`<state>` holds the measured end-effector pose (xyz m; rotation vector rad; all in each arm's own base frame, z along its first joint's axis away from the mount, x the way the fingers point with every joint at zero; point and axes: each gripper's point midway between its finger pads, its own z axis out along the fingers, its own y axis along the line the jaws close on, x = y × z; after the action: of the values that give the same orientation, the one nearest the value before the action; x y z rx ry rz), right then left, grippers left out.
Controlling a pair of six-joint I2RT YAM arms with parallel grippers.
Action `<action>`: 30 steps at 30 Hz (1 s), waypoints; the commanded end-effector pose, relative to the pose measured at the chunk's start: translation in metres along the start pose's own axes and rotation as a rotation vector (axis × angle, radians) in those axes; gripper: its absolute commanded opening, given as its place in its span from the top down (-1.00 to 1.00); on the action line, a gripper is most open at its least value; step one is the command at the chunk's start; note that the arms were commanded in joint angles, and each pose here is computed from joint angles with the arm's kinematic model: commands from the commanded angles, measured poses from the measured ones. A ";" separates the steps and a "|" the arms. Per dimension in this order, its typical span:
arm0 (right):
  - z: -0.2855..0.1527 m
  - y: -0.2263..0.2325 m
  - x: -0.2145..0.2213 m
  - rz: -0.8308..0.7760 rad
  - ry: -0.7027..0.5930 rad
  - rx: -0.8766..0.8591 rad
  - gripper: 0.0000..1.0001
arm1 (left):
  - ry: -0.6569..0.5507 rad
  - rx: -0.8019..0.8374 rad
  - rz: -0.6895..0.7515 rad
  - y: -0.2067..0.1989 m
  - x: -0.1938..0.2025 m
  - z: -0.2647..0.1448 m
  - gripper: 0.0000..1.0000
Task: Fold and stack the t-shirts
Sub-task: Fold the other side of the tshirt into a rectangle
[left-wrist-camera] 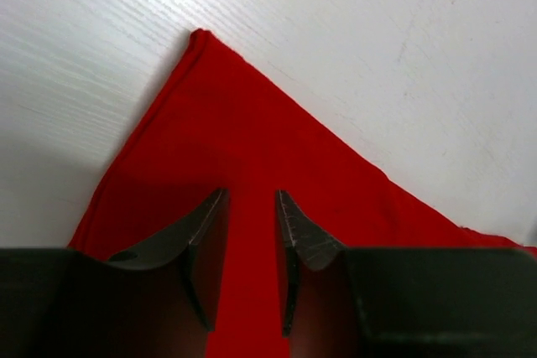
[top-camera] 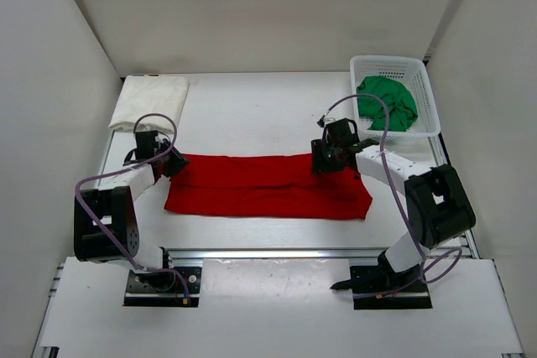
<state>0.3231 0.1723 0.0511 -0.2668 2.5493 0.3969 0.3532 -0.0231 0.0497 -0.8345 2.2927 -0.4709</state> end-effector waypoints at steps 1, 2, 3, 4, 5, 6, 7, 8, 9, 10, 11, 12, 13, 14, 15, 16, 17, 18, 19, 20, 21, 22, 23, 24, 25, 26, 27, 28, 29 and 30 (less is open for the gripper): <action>0.004 0.012 -0.014 -0.008 -0.042 -0.033 0.22 | -0.002 0.016 -0.015 0.001 0.004 0.004 0.23; 0.005 0.017 -0.009 -0.007 -0.022 -0.041 0.29 | 0.008 0.019 -0.023 0.004 0.007 0.005 0.23; 0.005 0.019 -0.005 -0.010 -0.008 -0.046 0.43 | 0.005 0.017 -0.045 0.008 0.004 0.005 0.24; 0.005 0.024 0.005 -0.012 0.021 -0.062 0.48 | 0.012 0.016 -0.050 0.010 0.008 0.007 0.25; 0.003 0.026 0.008 -0.009 0.030 -0.073 0.50 | 0.024 0.022 -0.059 0.013 0.011 0.008 0.26; 0.003 0.030 0.014 -0.005 0.050 -0.077 0.56 | 0.018 0.026 -0.077 0.015 0.008 0.007 0.26; 0.001 0.032 0.018 -0.006 0.056 -0.079 0.67 | 0.027 0.020 -0.079 0.017 0.014 0.010 0.27; -0.001 0.030 0.024 -0.003 0.065 -0.067 0.74 | 0.028 0.017 -0.088 0.019 0.013 0.009 0.30; -0.006 0.035 0.025 -0.011 0.062 -0.066 0.82 | 0.034 0.019 -0.093 0.020 0.016 0.010 0.30; -0.007 0.038 0.031 -0.021 0.074 -0.064 0.89 | 0.038 0.020 -0.096 0.021 0.018 0.009 0.29; -0.012 0.039 0.037 -0.015 0.084 -0.056 0.92 | 0.042 0.018 -0.101 0.022 0.018 0.010 0.30; -0.015 0.045 0.040 -0.029 0.089 -0.066 0.99 | 0.024 0.030 -0.100 0.020 0.014 0.010 0.30; -0.017 0.050 0.046 -0.026 0.101 -0.083 1.00 | 0.015 0.025 -0.110 0.022 0.013 0.011 0.31; -0.019 0.053 0.058 -0.008 0.126 -0.110 1.00 | 0.016 0.029 -0.115 0.022 0.014 0.011 0.30; -0.023 0.058 0.059 -0.005 0.119 -0.133 1.00 | 0.008 0.036 -0.141 0.025 0.011 0.011 0.32; -0.021 0.056 0.074 0.017 0.151 -0.131 1.00 | 0.000 0.044 -0.161 0.025 0.008 0.012 0.34; -0.022 0.059 0.081 0.029 0.167 -0.144 1.00 | 0.003 0.047 -0.185 0.029 0.009 0.011 0.35; -0.024 0.063 0.086 0.035 0.168 -0.169 1.00 | -0.010 0.065 -0.199 0.026 0.004 0.009 0.35; -0.027 0.070 0.089 0.036 0.172 -0.185 1.00 | -0.015 0.090 -0.187 0.017 0.003 0.008 0.35; -0.030 0.077 0.093 0.026 0.179 -0.207 0.93 | -0.031 0.088 -0.180 0.014 -0.001 0.006 0.36; -0.035 0.084 0.089 0.010 0.166 -0.230 0.87 | -0.056 0.100 -0.154 0.003 -0.008 0.003 0.35; -0.039 0.088 0.091 -0.020 0.176 -0.238 0.71 | -0.046 0.110 -0.124 -0.006 -0.002 0.002 0.35; -0.045 0.089 0.079 -0.027 0.144 -0.254 0.65 | -0.079 0.111 -0.105 -0.013 -0.010 -0.002 0.35; -0.053 0.096 0.065 -0.042 0.102 -0.276 0.55 | -0.102 0.117 -0.082 -0.021 -0.011 -0.005 0.34; -0.056 0.088 0.052 -0.021 0.062 -0.264 0.47 | -0.109 0.132 -0.062 -0.030 -0.010 -0.007 0.32; -0.061 0.078 0.038 0.008 0.015 -0.256 0.42 | -0.121 0.150 -0.035 -0.043 -0.008 -0.008 0.32; -0.063 0.072 0.021 0.033 -0.045 -0.263 0.42 | -0.112 0.168 0.000 -0.055 -0.001 -0.008 0.32; -0.066 0.053 0.000 0.083 -0.120 -0.236 0.45 | -0.105 0.169 0.007 -0.060 0.003 -0.006 0.32; -0.064 0.029 -0.007 0.148 -0.154 -0.195 0.53 | -0.100 0.178 0.013 -0.066 0.004 -0.004 0.32; -0.066 0.006 -0.024 0.210 -0.223 -0.173 0.61 | -0.073 0.178 0.020 -0.069 0.011 0.004 0.32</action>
<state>0.2554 0.1946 0.0866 -0.2219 2.5228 0.7052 0.3599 -0.0713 0.0593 -0.7741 2.2110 -0.6161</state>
